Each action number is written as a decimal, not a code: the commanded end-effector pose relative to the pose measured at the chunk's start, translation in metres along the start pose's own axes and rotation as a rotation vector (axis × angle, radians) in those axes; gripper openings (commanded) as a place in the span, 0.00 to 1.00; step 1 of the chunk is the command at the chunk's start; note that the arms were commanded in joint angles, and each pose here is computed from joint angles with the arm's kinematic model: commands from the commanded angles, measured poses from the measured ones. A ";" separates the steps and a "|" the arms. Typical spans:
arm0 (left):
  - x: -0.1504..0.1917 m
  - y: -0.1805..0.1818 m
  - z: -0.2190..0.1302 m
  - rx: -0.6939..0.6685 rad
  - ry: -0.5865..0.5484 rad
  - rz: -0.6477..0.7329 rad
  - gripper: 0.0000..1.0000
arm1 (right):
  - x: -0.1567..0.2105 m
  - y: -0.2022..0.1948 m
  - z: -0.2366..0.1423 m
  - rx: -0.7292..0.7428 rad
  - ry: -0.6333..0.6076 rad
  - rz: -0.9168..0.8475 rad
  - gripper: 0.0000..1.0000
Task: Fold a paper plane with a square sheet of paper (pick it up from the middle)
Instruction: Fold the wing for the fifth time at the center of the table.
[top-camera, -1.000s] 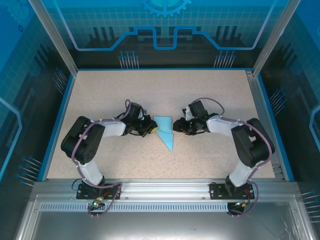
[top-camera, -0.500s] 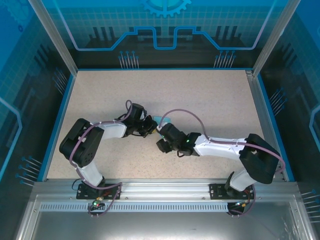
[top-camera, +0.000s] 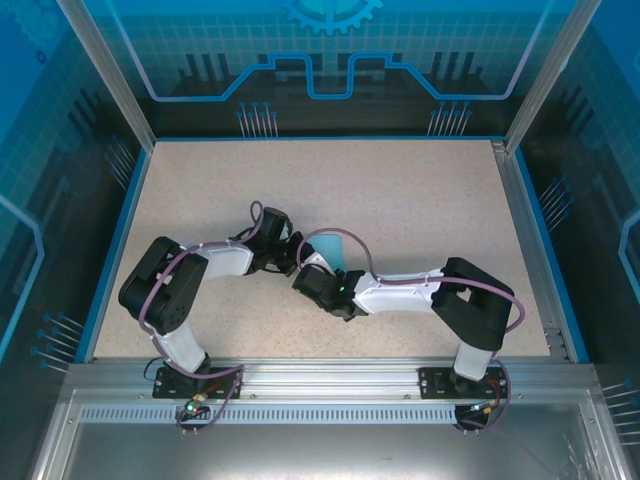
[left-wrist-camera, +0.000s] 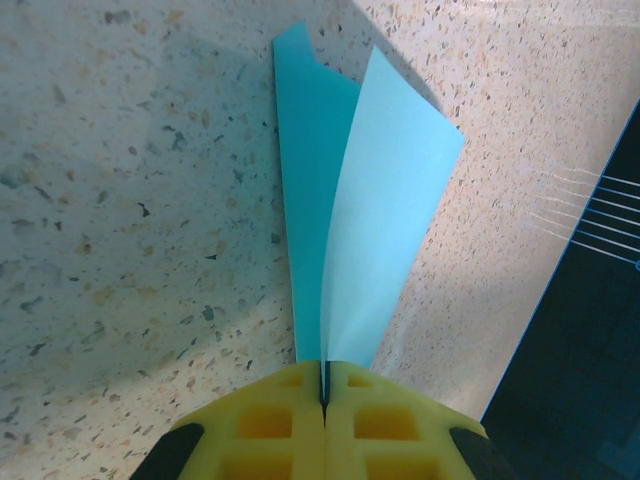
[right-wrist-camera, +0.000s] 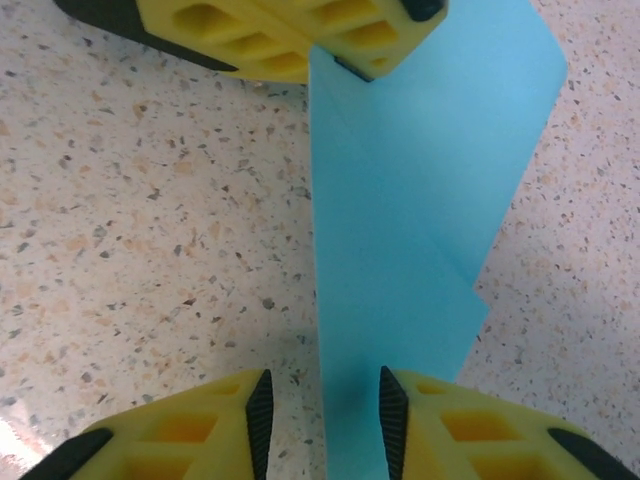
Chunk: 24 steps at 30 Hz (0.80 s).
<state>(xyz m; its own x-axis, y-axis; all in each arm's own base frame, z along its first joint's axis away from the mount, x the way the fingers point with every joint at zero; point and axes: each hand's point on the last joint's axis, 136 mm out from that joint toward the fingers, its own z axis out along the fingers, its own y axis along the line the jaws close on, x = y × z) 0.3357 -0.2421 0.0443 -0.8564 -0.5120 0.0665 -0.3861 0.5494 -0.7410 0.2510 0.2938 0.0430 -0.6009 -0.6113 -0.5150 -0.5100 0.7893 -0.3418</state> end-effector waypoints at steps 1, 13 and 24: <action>-0.001 -0.010 -0.006 0.009 -0.013 0.010 0.04 | -0.004 -0.003 -0.001 0.045 -0.005 -0.010 0.34; -0.001 -0.010 -0.007 0.001 -0.012 0.015 0.04 | -0.004 -0.007 0.001 0.087 0.004 -0.013 0.18; -0.008 -0.008 -0.007 -0.029 -0.011 0.007 0.38 | -0.003 -0.009 0.002 0.073 -0.016 0.003 0.05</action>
<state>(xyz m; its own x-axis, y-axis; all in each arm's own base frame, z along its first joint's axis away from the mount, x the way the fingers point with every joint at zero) 0.3358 -0.2392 0.0436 -0.8509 -0.5200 0.0746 -0.4073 0.5635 -0.7187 0.2580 0.2897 0.0446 -0.5993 -0.6136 -0.5141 -0.4734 0.7895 -0.3906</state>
